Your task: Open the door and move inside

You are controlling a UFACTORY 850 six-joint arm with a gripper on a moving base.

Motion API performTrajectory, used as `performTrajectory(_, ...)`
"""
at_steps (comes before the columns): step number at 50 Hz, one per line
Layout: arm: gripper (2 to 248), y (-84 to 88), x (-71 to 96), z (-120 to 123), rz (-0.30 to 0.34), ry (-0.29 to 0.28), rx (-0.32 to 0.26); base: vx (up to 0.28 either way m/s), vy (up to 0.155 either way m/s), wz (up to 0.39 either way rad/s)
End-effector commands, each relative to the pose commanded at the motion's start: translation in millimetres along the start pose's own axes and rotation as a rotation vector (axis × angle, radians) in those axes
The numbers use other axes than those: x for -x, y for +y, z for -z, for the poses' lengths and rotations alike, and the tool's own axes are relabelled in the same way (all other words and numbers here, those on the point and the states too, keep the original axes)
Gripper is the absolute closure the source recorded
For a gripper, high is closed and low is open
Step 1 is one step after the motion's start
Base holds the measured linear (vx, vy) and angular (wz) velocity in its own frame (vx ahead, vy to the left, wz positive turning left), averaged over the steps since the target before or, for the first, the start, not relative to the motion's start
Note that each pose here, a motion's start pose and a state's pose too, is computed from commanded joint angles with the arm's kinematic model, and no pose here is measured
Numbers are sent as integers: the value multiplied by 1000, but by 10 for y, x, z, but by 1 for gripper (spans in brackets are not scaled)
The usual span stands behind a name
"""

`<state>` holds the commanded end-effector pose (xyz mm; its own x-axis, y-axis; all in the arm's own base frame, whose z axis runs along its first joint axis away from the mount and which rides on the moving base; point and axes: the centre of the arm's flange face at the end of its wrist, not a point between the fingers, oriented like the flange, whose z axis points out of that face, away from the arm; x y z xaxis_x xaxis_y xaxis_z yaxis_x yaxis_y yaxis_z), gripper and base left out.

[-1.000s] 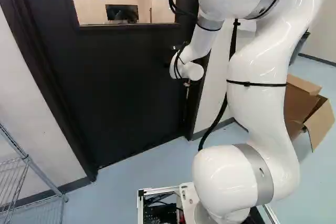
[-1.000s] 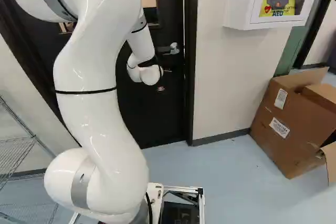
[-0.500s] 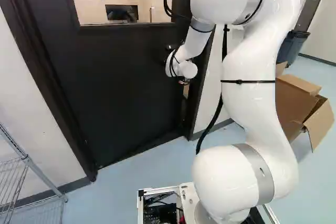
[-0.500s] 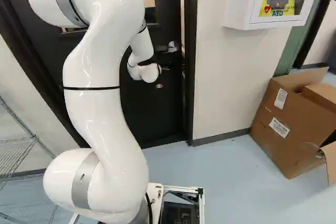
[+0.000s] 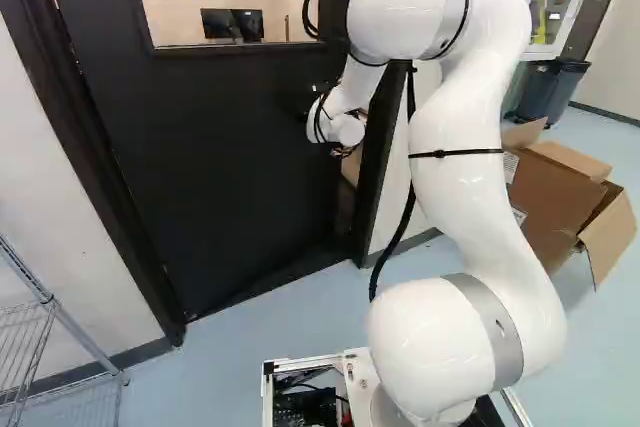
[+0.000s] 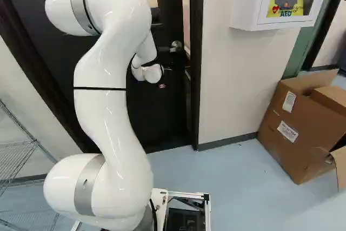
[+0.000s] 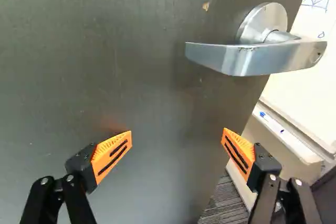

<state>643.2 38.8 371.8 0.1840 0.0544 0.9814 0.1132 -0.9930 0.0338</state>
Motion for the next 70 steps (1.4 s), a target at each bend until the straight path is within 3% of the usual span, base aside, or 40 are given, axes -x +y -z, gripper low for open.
performTrajectory(56,3,-378,12,-1152,14,110,-53,0,0,0)
performTrajectory(70,3,-425,20,-1272,15,124,-58,0,0,0)
